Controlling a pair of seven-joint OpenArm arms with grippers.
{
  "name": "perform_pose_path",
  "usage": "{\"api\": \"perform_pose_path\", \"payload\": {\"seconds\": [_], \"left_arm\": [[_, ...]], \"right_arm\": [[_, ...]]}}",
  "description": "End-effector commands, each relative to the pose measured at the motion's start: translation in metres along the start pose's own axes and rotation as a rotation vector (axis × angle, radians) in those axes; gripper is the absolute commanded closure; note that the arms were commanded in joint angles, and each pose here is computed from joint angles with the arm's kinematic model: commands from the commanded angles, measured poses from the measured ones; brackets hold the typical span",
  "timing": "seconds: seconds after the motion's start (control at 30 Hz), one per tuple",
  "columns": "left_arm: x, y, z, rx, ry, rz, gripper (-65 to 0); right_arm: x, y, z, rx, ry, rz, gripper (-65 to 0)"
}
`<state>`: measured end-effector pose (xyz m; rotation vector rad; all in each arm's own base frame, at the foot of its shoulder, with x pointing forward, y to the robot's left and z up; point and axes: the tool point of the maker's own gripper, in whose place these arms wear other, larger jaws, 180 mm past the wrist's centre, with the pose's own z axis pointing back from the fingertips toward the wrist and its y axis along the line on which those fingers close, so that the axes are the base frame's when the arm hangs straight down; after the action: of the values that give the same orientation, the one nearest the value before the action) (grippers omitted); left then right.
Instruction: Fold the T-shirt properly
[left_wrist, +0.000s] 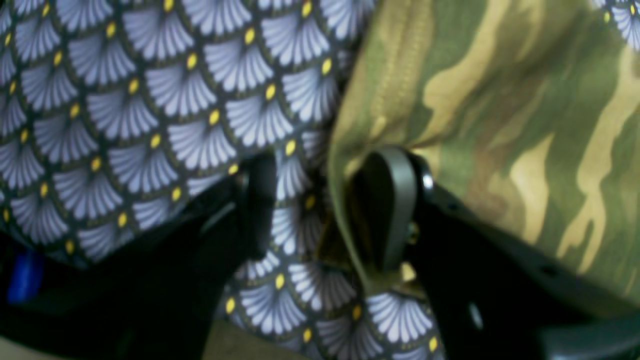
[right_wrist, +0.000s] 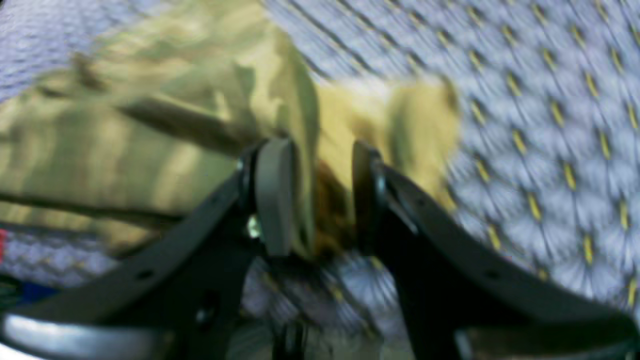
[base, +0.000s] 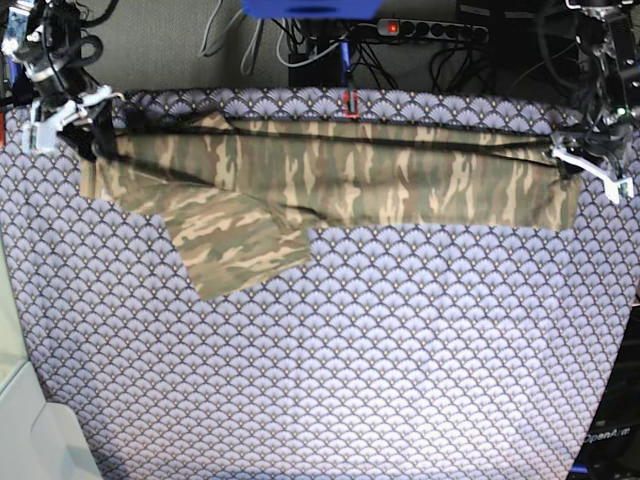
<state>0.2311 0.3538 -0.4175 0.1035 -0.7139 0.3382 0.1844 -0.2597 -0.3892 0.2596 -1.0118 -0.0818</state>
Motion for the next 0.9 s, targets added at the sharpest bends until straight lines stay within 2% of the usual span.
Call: {"api": "perform_pose_path", "payload": {"seconds": [0.0, 0.07, 0.2, 0.37, 0.47, 0.57, 0.63, 0.7, 0.8, 0.87], "left_arm": [[0.015, 0.008, 0.003, 0.019, -0.040, -0.014, -29.6], [0.015, 0.007, 0.003, 0.018, -0.042, -0.013, -29.6], [0.016, 0.006, 0.003, 0.016, -0.043, -0.014, -29.6], [0.027, 0.001, 0.000, 0.007, -0.064, -0.010, -29.6], [0.029, 0.001, 0.000, 0.006, -0.069, -0.008, -29.6], [0.028, 0.000, 0.000, 0.005, -0.068, -0.006, -29.6], [0.028, -0.001, 0.000, 0.003, -0.068, -0.005, -29.6], [0.028, -0.001, 0.000, 0.003, -0.068, -0.004, -29.5], [0.028, -0.001, 0.000, 0.003, -0.068, -0.004, -29.7], [0.027, -0.002, 0.000, 0.002, -0.067, -0.005, -29.8]], "right_arm": [[0.004, -0.008, 0.000, -0.005, -0.013, 0.000, -21.4], [-0.007, -0.031, 0.000, -0.055, 0.010, -0.030, -21.4], [-0.003, -0.067, 0.012, -0.158, -0.018, -0.066, -21.4], [0.030, -0.078, 0.022, -0.193, -0.094, -0.019, -21.4], [0.058, -0.074, 0.025, -0.190, -0.158, 0.024, -21.4], [0.084, -0.047, 0.021, -0.126, -0.209, 0.084, -21.4], [0.095, -0.021, 0.012, -0.052, -0.202, 0.114, -21.4], [0.108, 0.005, 0.000, 0.029, -0.173, 0.149, -21.4], [0.110, 0.038, -0.031, 0.150, -0.040, 0.200, -21.5], [0.115, 0.051, -0.048, 0.190, 0.005, 0.230, -21.5]]}}
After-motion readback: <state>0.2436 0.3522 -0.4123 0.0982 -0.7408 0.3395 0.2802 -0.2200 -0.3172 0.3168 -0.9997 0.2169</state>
